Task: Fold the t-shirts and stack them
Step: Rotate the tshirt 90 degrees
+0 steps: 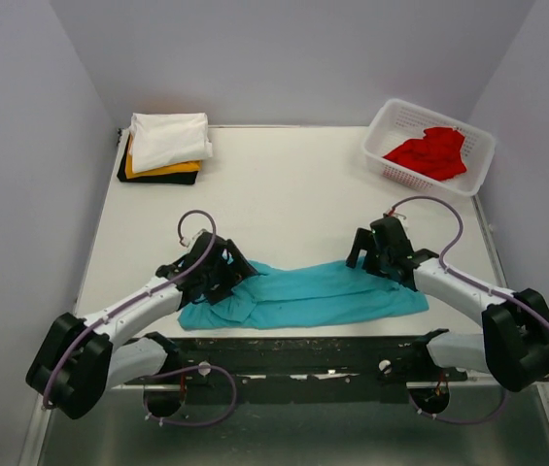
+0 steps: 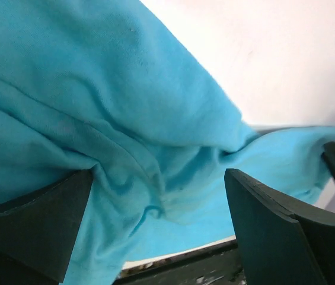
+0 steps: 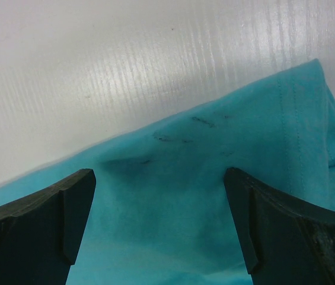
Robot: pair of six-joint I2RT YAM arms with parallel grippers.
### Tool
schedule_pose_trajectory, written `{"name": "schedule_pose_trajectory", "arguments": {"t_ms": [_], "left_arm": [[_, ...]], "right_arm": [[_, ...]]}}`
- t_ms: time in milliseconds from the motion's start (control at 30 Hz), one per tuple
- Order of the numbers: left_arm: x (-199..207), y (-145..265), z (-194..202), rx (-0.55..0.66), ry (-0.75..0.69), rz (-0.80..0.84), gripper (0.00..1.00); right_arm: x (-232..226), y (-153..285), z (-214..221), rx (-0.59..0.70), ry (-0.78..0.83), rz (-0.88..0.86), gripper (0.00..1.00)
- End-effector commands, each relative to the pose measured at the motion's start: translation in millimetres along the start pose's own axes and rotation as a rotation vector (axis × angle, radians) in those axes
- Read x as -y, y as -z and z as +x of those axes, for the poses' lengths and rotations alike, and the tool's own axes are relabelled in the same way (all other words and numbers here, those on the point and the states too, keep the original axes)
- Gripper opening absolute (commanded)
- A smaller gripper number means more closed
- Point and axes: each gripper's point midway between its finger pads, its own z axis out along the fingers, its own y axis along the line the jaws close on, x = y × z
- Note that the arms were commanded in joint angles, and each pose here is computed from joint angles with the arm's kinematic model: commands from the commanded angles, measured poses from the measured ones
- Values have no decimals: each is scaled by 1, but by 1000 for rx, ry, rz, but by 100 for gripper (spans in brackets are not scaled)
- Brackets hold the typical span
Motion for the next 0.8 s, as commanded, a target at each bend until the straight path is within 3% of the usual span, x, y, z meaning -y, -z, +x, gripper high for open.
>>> {"name": "schedule_pose_trajectory", "arguments": {"t_ms": [0, 133, 267, 333, 467, 633, 767], "left_arm": [[16, -29, -5, -41, 70, 80, 99], [52, -57, -48, -37, 49, 54, 99], [94, -88, -120, -47, 8, -57, 99], [138, -95, -152, -81, -53, -27, 99], [178, -128, -192, -134, -120, -40, 99], [211, -150, -210, -244, -139, 104, 98], [211, -149, -214, -258, -87, 224, 99]], "right_arm": [[-7, -1, -3, 16, -10, -33, 100], [-14, 1, -5, 17, -4, -65, 100], [-15, 1, 1, -14, -3, -70, 100], [-11, 0, 6, -27, -3, -55, 100], [-25, 0, 31, -146, 6, -154, 100], [-75, 22, 71, -356, 42, -499, 100], [-87, 44, 106, -514, 157, -598, 100]]}}
